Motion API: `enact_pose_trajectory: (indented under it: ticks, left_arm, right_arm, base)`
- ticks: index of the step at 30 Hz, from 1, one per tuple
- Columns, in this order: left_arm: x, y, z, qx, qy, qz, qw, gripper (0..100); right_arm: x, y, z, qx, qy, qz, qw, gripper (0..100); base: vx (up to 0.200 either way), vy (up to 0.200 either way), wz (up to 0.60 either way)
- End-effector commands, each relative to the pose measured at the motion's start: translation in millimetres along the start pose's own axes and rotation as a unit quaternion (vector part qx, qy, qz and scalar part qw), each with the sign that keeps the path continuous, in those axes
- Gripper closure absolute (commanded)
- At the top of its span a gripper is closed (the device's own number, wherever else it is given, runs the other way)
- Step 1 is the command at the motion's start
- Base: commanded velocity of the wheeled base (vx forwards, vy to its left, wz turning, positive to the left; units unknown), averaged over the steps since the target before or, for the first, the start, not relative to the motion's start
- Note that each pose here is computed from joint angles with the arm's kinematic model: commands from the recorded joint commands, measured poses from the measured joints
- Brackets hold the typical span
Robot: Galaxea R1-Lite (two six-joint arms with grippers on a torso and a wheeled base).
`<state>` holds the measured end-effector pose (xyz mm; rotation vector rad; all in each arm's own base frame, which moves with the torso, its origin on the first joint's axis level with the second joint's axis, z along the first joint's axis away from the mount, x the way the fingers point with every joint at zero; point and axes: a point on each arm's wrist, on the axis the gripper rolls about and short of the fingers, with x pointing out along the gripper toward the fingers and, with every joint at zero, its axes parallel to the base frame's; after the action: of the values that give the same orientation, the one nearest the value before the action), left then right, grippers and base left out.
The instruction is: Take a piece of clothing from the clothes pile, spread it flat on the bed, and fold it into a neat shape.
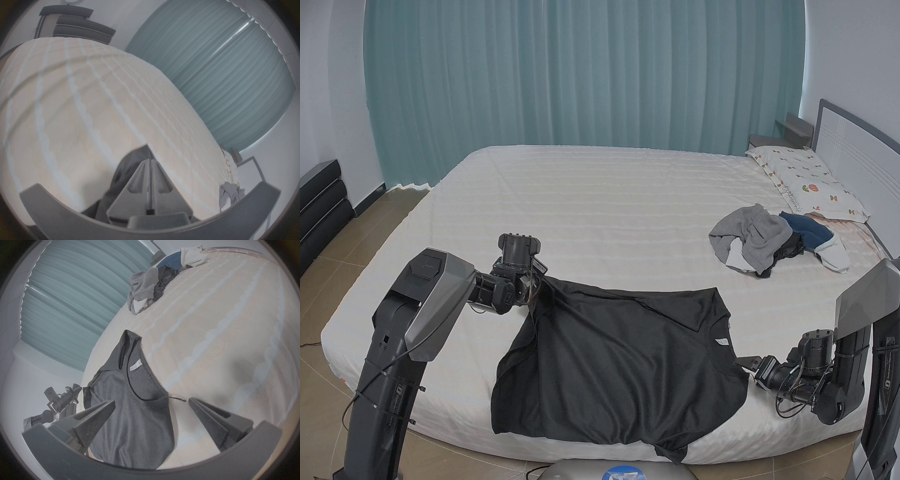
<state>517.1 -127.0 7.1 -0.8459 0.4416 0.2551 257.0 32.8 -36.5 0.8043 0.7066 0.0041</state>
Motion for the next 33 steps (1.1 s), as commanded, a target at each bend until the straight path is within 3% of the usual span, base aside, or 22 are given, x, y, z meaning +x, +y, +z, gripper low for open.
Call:
enact_pose_trajectory:
  ticks: [1,6,11,18,19,33]
  left_arm:
    - [4,3,24,-0.014,-0.025,-0.004,0.9996,100]
    - [9,13,51,-0.029,-0.048,0.000,0.9984,100]
    - [7,27,43,-0.024,-0.023,0.025,0.9991,100]
    - [-16,12,27,-0.014,0.034,-0.001,0.9993,100]
    - [-16,12,27,-0.014,0.034,-0.001,0.9993,0]
    - [-34,-23,-33,0.012,0.081,-0.029,0.9962,0]
  right_arm:
    - [0,1,0,-0.001,-0.003,0.004,1.0000,0]
    - [1,1,-3,-0.003,0.003,0.004,1.0000,0]
    - [2,1,-3,-0.003,0.005,0.003,1.0000,0]
    - [2,1,-3,-0.003,0.005,0.003,1.0000,0]
    - [2,1,-3,-0.003,0.005,0.003,1.0000,0]
    - [2,2,-4,-0.005,0.006,0.004,1.0000,0]
  base:
    - [0.000,0.000,0.00]
    - [0.000,0.000,0.00]
    - [0.000,0.000,0.00]
    - [0.000,0.000,0.00]
    - [0.000,0.000,0.00]
    - [0.000,0.000,0.00]
